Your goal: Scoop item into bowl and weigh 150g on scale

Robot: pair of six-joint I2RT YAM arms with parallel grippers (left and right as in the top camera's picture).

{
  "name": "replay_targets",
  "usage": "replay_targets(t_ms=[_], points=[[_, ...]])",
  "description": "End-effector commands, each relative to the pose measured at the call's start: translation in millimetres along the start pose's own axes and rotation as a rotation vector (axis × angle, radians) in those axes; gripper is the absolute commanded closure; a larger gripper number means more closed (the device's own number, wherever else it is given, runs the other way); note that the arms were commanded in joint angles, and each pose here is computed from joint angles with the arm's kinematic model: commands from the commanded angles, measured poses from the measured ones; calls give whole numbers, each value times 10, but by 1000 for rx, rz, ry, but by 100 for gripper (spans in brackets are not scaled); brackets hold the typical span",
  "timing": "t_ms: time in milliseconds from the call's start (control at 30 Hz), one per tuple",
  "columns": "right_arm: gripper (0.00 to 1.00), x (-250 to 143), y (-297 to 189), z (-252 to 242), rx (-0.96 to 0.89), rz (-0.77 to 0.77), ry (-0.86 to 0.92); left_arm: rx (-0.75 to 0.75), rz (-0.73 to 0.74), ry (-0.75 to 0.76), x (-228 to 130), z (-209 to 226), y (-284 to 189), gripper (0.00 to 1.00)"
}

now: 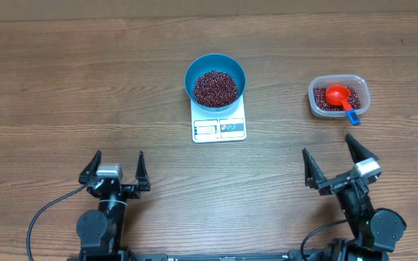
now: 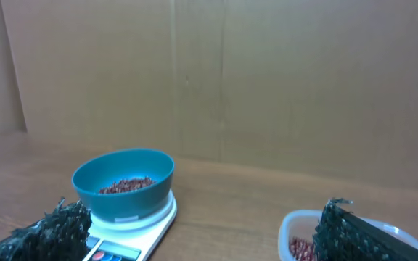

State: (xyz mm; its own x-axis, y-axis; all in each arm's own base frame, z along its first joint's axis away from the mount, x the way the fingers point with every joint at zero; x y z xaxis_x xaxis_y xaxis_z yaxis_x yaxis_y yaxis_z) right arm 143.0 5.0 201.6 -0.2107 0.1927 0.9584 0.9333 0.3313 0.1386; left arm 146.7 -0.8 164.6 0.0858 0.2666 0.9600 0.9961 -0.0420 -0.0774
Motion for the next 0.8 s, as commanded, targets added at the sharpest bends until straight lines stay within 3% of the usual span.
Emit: replay_targets(t_ms=[0,500,767], points=[[0,1,-20,8,-34,-15,7,8,-7,-10,-1,15,-4,1],[0,-230,-10,150,6,140,44,8,-7,-10,-1,15,-4,0],[0,-211,-10,206,89,115,-6,8,-7,-10,-1,15,-4,1]])
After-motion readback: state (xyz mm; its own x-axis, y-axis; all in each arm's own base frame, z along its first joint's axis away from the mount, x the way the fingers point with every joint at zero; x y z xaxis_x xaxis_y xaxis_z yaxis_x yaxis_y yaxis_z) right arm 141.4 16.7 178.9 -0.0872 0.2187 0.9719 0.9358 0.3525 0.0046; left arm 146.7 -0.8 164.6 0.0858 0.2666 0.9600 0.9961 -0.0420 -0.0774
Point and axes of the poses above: each gripper's point midway between its finger pads, its own y axis out along the fingers, its own z axis along the line the jaws close on, x = y × z, the point moved 10 cm from there along -y, back along the fingers, and after that the axes turned 14 degrees about -y, right-handed, at the moved point
